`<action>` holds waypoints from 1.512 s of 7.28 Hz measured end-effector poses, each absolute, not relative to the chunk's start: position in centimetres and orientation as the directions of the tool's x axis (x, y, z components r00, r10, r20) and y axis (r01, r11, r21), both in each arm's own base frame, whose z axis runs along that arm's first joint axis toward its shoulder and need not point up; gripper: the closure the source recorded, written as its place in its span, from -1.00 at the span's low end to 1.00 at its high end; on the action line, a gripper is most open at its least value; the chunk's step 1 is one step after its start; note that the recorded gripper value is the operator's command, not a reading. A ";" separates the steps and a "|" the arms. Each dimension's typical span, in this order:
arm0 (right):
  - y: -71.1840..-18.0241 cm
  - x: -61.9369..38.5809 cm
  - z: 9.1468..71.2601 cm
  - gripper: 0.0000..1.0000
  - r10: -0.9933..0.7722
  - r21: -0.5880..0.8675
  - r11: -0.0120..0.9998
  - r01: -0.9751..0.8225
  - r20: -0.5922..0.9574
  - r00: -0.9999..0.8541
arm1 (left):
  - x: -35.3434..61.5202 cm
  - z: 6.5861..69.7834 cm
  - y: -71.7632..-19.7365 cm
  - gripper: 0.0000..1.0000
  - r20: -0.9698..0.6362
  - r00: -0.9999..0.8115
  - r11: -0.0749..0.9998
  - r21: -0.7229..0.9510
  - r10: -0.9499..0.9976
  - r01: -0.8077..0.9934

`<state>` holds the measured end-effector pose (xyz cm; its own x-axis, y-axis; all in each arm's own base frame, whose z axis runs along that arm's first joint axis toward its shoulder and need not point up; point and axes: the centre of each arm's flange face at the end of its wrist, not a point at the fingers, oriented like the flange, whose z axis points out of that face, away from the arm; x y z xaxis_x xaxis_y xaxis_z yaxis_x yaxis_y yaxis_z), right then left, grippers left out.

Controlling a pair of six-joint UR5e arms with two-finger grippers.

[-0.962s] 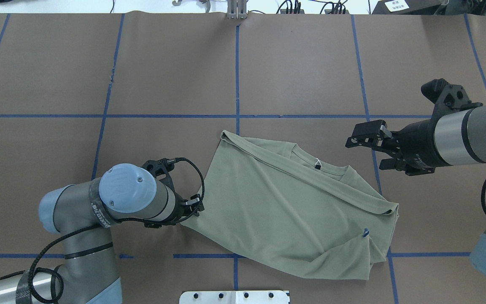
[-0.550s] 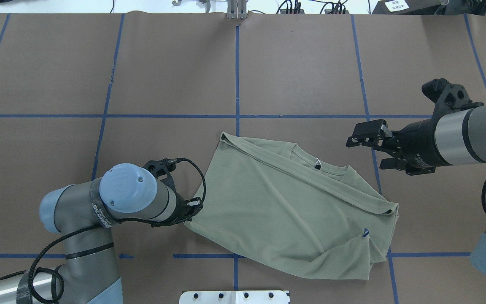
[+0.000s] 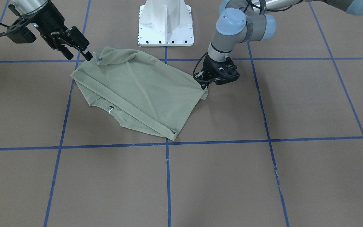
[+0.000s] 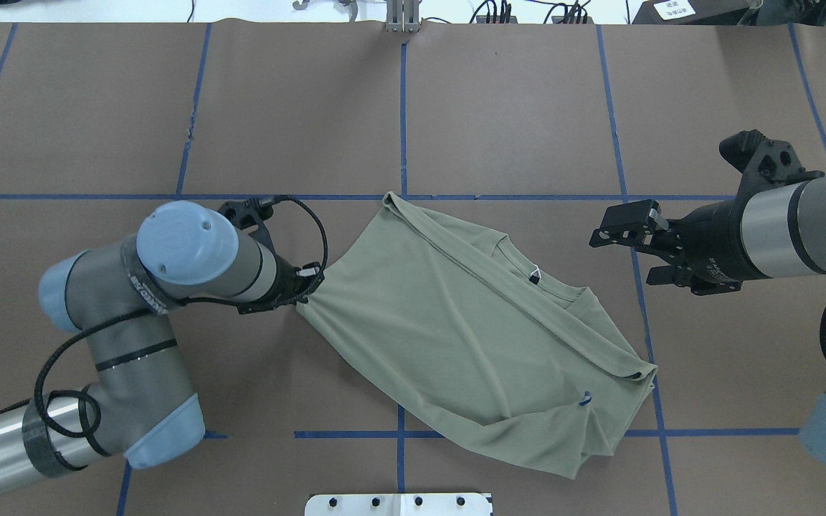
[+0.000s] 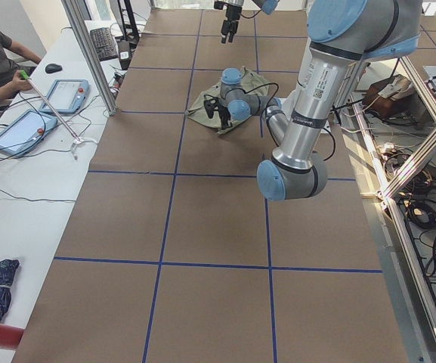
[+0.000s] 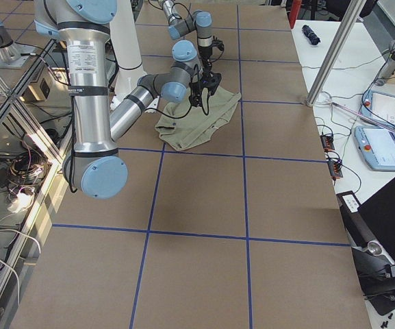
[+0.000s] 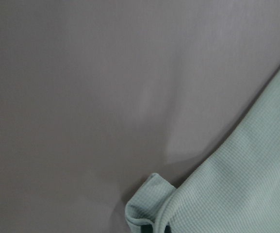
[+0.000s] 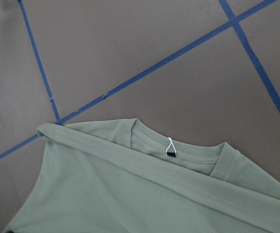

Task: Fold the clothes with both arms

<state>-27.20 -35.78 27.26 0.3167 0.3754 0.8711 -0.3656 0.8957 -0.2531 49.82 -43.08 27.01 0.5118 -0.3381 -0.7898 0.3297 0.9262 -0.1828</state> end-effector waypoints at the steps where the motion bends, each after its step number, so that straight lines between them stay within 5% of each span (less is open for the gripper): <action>1: -35.9 -27.1 27.2 -1.00 0.376 -0.253 0.895 -0.368 0.871 0.315 | 50.2 26.4 -47.5 1.00 -0.797 0.502 0.917 -0.156 -0.336 0.366; 4: -36.2 -26.6 27.4 -1.00 0.383 -0.255 0.889 -0.380 0.869 0.313 | 51.6 25.7 -60.3 1.00 -0.833 0.467 0.881 -0.049 -0.297 0.471; 7: -36.3 -26.7 27.8 -1.00 0.390 -0.256 0.885 -0.388 0.864 0.318 | 53.1 25.4 -67.1 1.00 -0.870 0.454 0.864 0.068 -0.193 0.498; 8: -36.5 -26.9 28.1 -1.00 0.394 -0.257 0.884 -0.391 0.861 0.323 | 53.6 25.1 -68.0 -0.98 -0.873 0.455 0.859 0.091 -0.176 0.505; 11: -36.8 -27.2 28.4 -1.00 0.397 -0.258 0.882 -0.394 0.857 0.328 | 51.5 24.3 -70.1 -1.00 -0.878 0.465 0.852 0.153 -0.115 0.500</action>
